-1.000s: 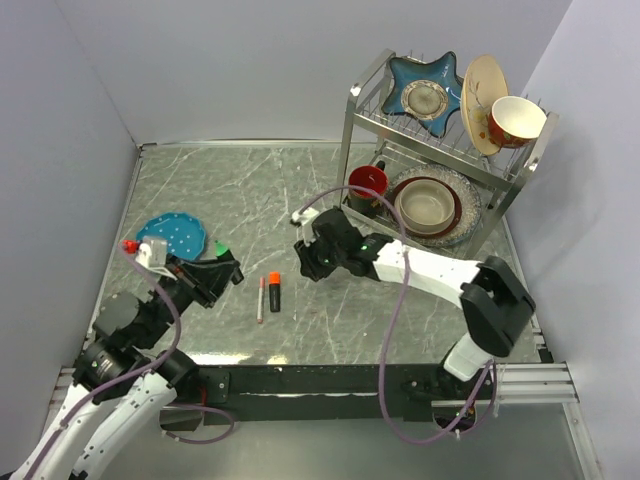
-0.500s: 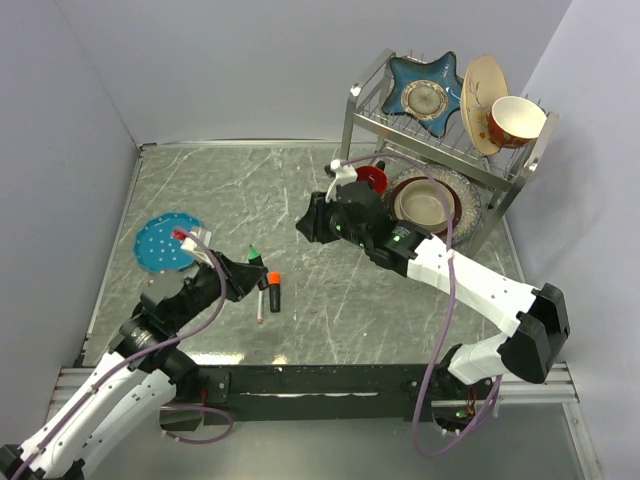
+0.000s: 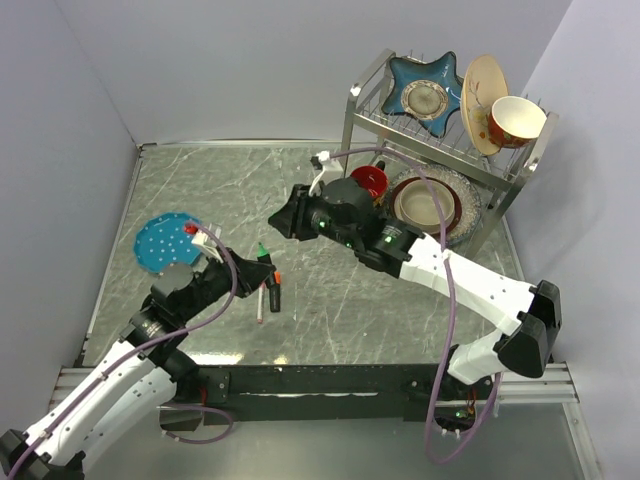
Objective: Insert the pens into the pen caps
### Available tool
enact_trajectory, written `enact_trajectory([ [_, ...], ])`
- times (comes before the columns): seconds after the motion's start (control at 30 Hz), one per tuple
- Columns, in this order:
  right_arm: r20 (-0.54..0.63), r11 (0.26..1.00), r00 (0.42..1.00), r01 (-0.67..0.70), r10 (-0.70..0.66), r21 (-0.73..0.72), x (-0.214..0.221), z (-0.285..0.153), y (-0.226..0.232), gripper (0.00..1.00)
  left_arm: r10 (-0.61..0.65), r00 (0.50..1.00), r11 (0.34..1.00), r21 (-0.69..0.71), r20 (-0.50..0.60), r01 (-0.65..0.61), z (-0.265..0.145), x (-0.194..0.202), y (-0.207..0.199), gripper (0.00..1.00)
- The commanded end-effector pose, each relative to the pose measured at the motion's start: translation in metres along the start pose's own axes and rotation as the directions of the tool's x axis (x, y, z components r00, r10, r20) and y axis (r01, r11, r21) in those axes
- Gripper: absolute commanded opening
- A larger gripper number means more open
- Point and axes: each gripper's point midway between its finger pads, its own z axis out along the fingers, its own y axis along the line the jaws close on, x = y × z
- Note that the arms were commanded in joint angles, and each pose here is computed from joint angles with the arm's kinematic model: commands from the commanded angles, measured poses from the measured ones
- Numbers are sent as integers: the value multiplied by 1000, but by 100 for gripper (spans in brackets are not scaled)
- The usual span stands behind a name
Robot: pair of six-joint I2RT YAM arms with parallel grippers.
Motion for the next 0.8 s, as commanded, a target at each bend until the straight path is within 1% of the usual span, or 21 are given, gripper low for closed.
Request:
enact_trajectory([
  [0.0, 60, 999, 998, -6, 8, -35, -16, 3, 24, 0, 22, 999, 997, 70, 41, -25, 2, -12, -15, 1],
  [0.33, 41, 1000, 999, 15, -14, -24, -1, 18, 29, 0, 23, 999, 997, 75, 31, -26, 4, -9, -15, 1],
  [0.63, 13, 999, 999, 33, -33, -33, 18, 20, 33, 0, 24, 999, 997, 70, 32, -27, 4, -9, -14, 1],
  [0.77, 30, 999, 999, 44, -44, -17, 22, 14, 34, 0, 21, 999, 998, 61, 31, -23, 4, -9, -12, 1],
])
